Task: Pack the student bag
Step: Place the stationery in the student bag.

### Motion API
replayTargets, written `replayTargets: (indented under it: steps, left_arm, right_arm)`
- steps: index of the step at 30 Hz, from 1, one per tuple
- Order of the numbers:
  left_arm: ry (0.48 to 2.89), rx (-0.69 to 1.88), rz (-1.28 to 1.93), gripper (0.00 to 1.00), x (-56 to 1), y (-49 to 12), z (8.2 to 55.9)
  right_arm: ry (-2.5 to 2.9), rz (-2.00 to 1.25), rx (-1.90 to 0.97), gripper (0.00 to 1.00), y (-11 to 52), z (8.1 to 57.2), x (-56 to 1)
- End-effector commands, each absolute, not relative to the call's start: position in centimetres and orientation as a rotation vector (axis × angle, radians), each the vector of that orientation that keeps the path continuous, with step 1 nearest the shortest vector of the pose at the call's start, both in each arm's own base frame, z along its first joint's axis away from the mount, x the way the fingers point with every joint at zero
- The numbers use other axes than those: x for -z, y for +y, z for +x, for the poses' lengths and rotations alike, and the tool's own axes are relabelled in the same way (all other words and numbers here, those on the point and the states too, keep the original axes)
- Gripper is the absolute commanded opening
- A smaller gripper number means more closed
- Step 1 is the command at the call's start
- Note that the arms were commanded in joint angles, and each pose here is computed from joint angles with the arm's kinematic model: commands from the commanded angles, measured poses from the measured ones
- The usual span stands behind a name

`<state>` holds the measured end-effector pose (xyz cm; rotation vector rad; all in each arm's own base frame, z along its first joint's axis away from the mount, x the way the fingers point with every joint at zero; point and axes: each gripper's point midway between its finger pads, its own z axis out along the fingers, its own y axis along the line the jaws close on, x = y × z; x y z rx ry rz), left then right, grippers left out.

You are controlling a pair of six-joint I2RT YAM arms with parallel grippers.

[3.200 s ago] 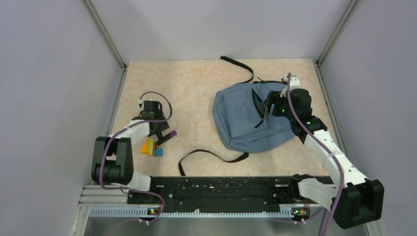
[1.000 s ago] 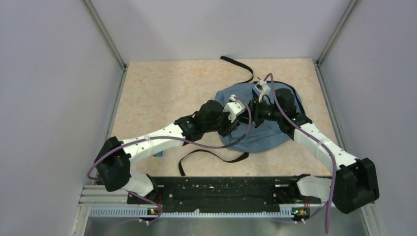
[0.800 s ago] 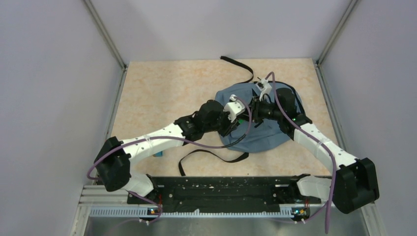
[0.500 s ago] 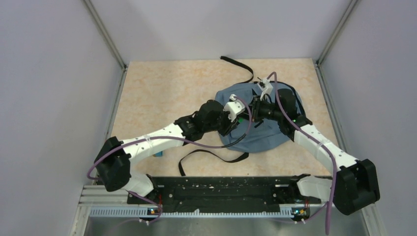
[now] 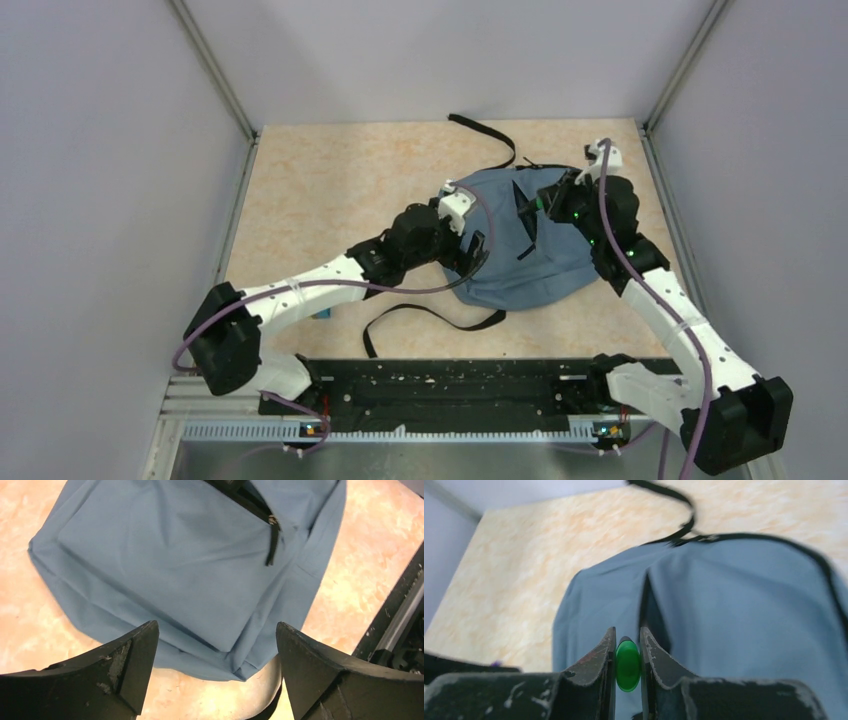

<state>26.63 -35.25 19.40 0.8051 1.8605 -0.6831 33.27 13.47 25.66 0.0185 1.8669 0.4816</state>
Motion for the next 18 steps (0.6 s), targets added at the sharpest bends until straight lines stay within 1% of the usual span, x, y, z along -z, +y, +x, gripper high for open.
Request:
replayTargets:
  steps: [1, 5, 10, 15, 18]
  left_arm:
    - [1.897, 0.762, 0.556, 0.91, -20.7, -34.0, 28.7]
    - [1.959, 0.813, 0.479, 0.88, -19.2, -33.1, 29.2]
    - [1.968, 0.876, 0.396, 0.88, -18.8, -31.9, 29.9]
    - [1.977, 0.871, 0.391, 0.86, -18.5, -31.4, 30.1]
    - [1.984, 0.864, 0.391, 0.85, -18.3, -31.2, 30.1]
  right_arm:
    - [1.786, 0.125, -0.297, 0.00, 8.2, 35.7, -28.0]
    - [1.803, 0.105, -0.276, 0.00, 7.8, 36.8, -27.5]
    - [1.835, 0.011, -0.333, 0.00, 9.1, 37.2, -26.6]
    - [1.854, -0.002, -0.320, 0.00, 8.8, 37.5, -25.7]
    - [1.836, -0.003, -0.332, 0.00, 8.7, 37.3, -26.3]
